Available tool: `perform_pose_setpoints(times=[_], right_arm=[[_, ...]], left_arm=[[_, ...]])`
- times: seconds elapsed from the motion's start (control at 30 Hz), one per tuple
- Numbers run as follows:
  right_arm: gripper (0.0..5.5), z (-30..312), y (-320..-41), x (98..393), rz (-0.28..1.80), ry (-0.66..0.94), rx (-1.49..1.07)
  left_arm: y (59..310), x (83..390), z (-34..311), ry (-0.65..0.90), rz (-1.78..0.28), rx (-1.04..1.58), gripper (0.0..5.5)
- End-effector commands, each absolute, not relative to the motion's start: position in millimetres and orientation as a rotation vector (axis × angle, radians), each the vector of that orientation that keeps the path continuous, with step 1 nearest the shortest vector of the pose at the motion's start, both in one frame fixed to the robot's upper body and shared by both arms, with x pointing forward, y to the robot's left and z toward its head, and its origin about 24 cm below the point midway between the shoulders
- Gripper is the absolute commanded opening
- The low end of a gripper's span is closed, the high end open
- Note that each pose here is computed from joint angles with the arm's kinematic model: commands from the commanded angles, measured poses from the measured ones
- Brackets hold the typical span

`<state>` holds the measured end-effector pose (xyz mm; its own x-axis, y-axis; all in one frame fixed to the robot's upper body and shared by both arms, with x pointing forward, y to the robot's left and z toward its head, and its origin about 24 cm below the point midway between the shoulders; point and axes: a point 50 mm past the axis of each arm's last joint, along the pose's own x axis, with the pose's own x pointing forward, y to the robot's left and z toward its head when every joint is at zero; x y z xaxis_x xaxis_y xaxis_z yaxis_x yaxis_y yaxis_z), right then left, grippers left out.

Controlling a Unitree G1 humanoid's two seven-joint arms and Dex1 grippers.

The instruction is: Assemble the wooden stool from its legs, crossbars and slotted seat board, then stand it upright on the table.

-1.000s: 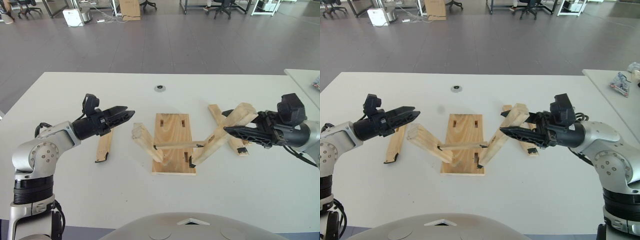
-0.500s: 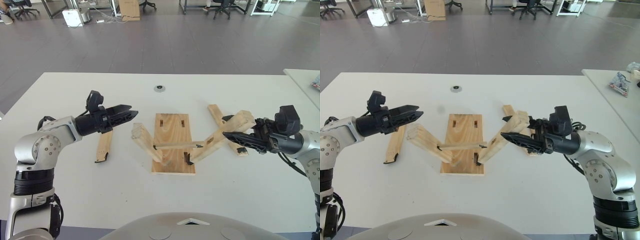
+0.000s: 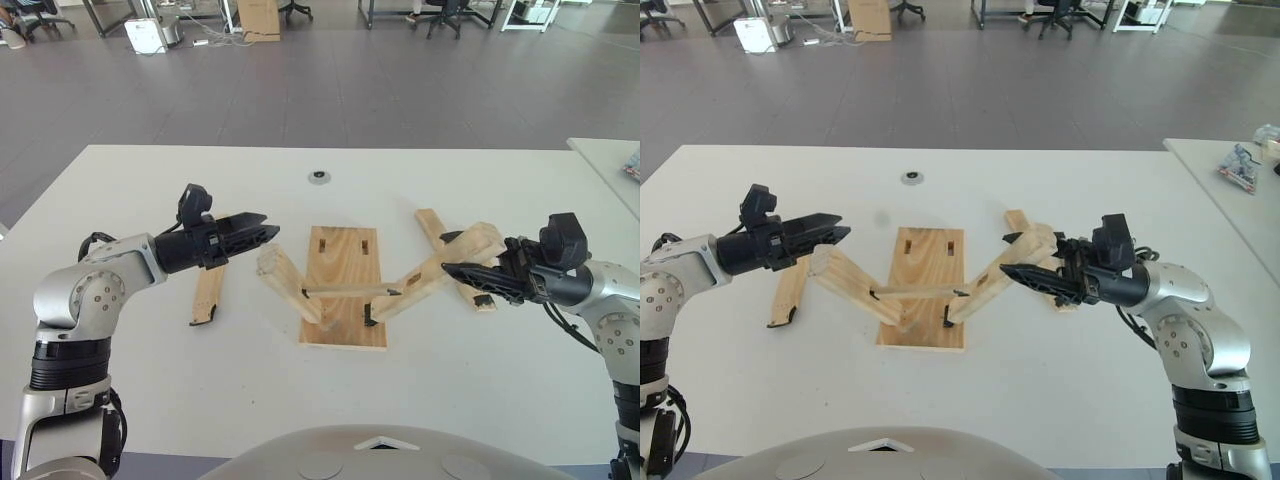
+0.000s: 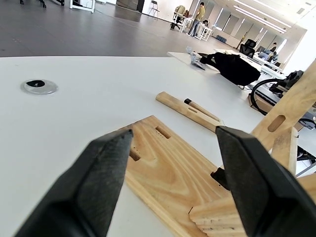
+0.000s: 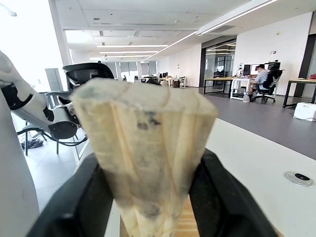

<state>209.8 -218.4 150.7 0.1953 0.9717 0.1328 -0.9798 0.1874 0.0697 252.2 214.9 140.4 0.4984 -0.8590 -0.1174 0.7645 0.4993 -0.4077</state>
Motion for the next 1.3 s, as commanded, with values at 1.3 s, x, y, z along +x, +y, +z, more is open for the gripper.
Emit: perform_pose_setpoints(times=[1.3], right_arm=[[2.07, 157, -188, 193, 1.643, 0.080, -0.172]], left_arm=[[166, 220, 34, 0.521, -0.723, -0.086, 3.10]])
